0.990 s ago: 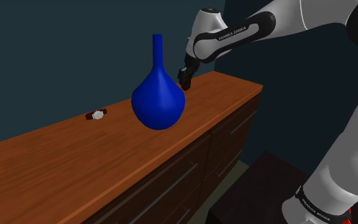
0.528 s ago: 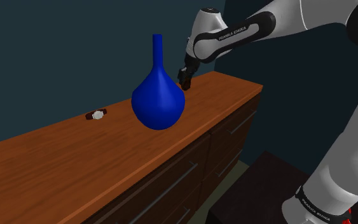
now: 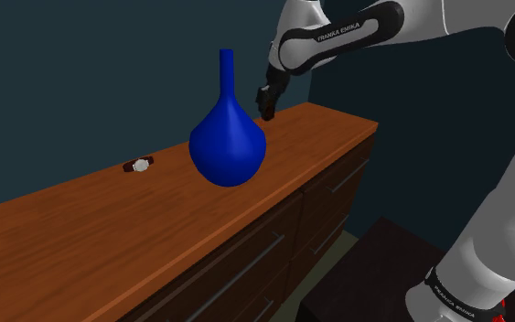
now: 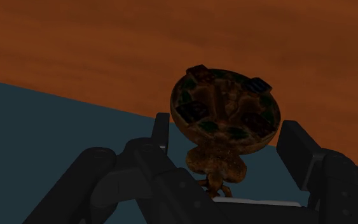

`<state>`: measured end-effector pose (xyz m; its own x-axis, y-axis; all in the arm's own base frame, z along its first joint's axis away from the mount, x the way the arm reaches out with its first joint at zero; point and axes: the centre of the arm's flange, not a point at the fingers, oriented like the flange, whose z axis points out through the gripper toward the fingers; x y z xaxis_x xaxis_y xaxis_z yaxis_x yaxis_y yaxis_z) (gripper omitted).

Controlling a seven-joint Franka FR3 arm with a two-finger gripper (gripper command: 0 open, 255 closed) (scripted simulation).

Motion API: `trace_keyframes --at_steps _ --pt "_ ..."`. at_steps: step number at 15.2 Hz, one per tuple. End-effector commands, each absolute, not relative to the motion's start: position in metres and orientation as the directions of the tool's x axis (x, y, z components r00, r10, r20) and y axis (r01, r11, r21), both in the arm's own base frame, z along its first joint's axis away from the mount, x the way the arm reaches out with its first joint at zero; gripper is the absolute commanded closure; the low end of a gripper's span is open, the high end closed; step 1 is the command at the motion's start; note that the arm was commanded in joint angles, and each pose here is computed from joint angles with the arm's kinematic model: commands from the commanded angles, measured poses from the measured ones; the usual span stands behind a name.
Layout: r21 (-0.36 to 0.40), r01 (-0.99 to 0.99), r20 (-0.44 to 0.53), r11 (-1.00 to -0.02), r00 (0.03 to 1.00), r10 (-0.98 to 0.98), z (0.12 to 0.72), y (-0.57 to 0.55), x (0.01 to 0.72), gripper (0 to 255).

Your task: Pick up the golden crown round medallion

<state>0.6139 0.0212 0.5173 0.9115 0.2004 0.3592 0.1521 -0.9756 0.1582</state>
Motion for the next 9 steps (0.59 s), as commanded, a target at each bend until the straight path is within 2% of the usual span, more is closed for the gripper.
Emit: trace_keyframes --at_steps 1,9 --pt "0.158 0.152 0.359 -0.976 0.912 0.200 0.528 0.022 0.613 255" --pt "0.158 0.152 0.359 -0.976 0.912 0.200 0.560 0.022 0.613 255"
